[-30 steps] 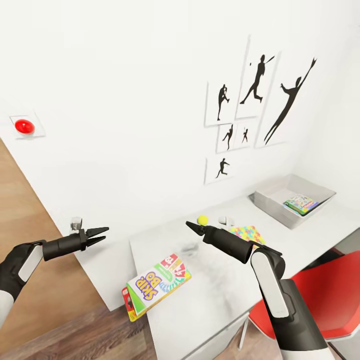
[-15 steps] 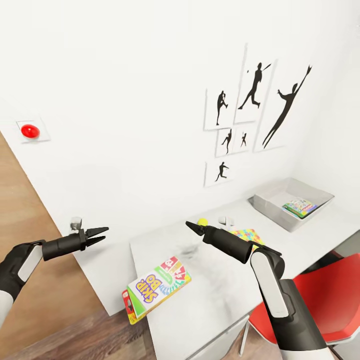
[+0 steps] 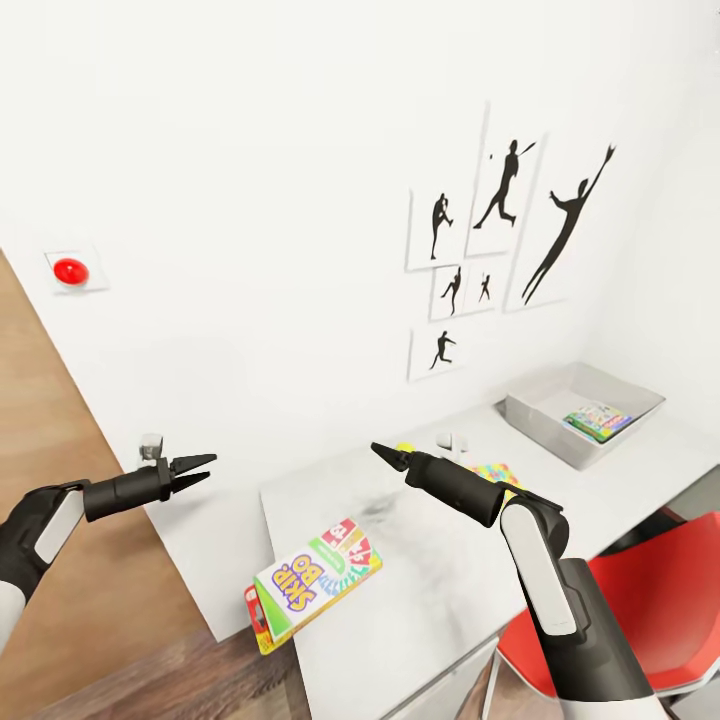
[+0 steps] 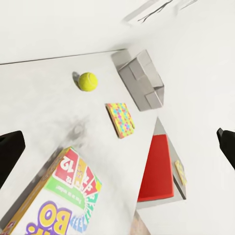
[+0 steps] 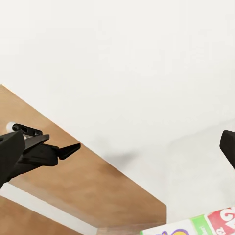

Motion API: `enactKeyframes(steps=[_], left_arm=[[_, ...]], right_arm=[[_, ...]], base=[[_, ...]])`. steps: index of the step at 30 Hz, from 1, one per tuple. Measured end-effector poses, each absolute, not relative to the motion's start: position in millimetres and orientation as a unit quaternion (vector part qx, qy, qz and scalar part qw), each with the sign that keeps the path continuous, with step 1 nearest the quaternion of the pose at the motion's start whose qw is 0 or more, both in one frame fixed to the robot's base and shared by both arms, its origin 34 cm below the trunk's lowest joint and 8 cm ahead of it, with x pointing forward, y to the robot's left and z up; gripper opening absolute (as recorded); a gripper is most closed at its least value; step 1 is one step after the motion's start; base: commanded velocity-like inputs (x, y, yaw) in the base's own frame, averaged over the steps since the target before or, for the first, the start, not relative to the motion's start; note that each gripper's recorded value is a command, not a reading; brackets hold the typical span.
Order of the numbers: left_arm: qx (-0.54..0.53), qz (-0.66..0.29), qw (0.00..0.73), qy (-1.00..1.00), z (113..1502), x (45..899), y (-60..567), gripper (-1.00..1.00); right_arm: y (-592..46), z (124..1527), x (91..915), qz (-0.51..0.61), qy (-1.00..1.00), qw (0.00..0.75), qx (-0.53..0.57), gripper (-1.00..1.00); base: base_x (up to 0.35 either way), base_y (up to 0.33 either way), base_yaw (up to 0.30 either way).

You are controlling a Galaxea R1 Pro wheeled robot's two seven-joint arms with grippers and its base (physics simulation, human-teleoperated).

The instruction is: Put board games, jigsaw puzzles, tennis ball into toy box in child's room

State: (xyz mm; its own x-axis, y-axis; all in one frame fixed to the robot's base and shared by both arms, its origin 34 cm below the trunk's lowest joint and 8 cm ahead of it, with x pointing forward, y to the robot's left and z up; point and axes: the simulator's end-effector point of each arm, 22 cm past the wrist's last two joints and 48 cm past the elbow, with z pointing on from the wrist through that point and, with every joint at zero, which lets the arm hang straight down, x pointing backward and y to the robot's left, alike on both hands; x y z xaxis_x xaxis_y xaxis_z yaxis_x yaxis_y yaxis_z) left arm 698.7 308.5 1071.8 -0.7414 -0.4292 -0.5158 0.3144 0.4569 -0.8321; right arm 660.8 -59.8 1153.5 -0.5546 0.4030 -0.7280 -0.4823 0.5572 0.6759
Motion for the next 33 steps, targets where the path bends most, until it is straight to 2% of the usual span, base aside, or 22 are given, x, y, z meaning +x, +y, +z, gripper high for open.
enactKeyframes(steps=[33], left_arm=[[-0.022,-0.522,0.378,0.764,1105.2,693.8,307.7,1.0]], right_arm=[[-62.3,1188.3,654.7,0.468,0.725,0.504,-0.036,1.0]], base=[[0.0,0.0,0.0]])
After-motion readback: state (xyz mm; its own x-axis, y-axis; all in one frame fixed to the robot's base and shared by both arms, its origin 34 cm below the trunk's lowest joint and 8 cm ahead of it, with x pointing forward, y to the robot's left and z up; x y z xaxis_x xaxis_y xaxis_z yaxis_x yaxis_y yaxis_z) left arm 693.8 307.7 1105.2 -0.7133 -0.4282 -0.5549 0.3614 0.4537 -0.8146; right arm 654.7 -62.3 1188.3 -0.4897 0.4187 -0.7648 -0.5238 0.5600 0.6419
